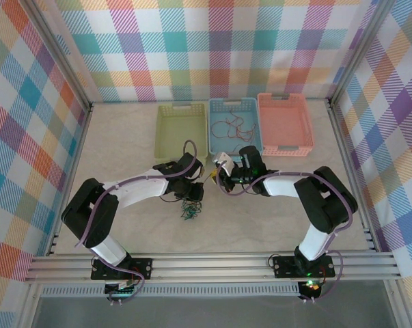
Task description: Untangle the cables
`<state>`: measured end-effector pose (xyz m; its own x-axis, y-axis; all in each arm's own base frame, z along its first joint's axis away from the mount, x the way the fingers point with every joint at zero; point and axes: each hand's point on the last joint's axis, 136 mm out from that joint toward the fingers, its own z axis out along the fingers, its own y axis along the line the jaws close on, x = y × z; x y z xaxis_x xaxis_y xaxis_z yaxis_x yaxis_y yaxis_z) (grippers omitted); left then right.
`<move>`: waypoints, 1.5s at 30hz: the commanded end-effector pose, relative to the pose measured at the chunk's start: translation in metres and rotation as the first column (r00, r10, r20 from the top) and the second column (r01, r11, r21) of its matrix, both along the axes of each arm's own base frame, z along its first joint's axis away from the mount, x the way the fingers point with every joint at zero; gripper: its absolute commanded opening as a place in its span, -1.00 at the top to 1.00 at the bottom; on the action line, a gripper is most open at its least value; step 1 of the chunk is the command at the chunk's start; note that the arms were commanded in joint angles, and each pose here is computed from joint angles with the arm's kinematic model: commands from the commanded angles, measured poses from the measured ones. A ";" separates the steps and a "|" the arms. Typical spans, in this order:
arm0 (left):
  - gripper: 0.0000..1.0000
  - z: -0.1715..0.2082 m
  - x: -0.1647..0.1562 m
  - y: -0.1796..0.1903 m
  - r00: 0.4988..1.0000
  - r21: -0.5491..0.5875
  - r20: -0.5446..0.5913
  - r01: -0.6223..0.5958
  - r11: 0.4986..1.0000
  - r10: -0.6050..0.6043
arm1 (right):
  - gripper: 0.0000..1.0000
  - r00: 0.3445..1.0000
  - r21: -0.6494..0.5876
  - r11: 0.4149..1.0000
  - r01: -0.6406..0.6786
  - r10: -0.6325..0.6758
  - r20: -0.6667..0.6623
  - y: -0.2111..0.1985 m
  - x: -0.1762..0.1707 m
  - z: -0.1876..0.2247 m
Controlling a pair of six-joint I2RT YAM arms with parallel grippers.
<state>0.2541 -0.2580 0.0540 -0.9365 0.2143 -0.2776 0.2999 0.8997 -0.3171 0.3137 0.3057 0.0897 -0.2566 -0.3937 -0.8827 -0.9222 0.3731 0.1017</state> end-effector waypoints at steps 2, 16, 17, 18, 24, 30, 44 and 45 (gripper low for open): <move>0.70 -0.011 -0.011 -0.002 0.998 -0.010 -0.051 0.025 1.000 -0.026 | 1.00 0.994 0.063 0.993 0.096 -0.099 0.037 -0.013 0.018 0.022; 0.73 -0.015 -0.027 0.001 0.993 -0.016 -0.105 0.057 0.998 -0.058 | 1.00 0.913 0.163 0.903 0.398 -0.407 0.023 -0.071 0.060 0.041; 0.73 -0.014 -0.028 0.000 0.993 -0.017 -0.105 0.060 0.998 -0.061 | 1.00 0.904 0.171 0.892 0.417 -0.427 0.021 -0.075 0.062 0.042; 0.73 -0.014 -0.028 0.001 0.993 -0.017 -0.104 0.062 0.998 -0.064 | 1.00 0.891 0.181 0.879 0.442 -0.453 0.021 -0.081 0.065 0.044; 0.83 -0.012 -0.031 0.002 0.993 -0.023 -0.099 0.070 0.997 -0.072 | 1.00 0.800 0.266 0.762 0.590 -0.597 -0.064 -0.123 0.079 0.050; 0.83 -0.011 -0.032 0.002 0.992 -0.028 -0.099 0.071 0.997 -0.073 | 1.00 0.760 0.309 0.710 0.633 -0.645 -0.075 -0.140 0.081 0.056; 0.61 -0.001 -0.026 -0.008 0.993 -0.060 -0.096 0.061 0.996 -0.066 | 1.00 0.809 0.313 0.753 0.579 -0.579 -0.104 -0.127 0.078 0.055; 0.56 0.003 -0.022 -0.011 0.994 -0.068 -0.088 0.061 0.996 -0.067 | 1.00 0.814 0.314 0.758 0.572 -0.571 -0.105 -0.125 0.078 0.055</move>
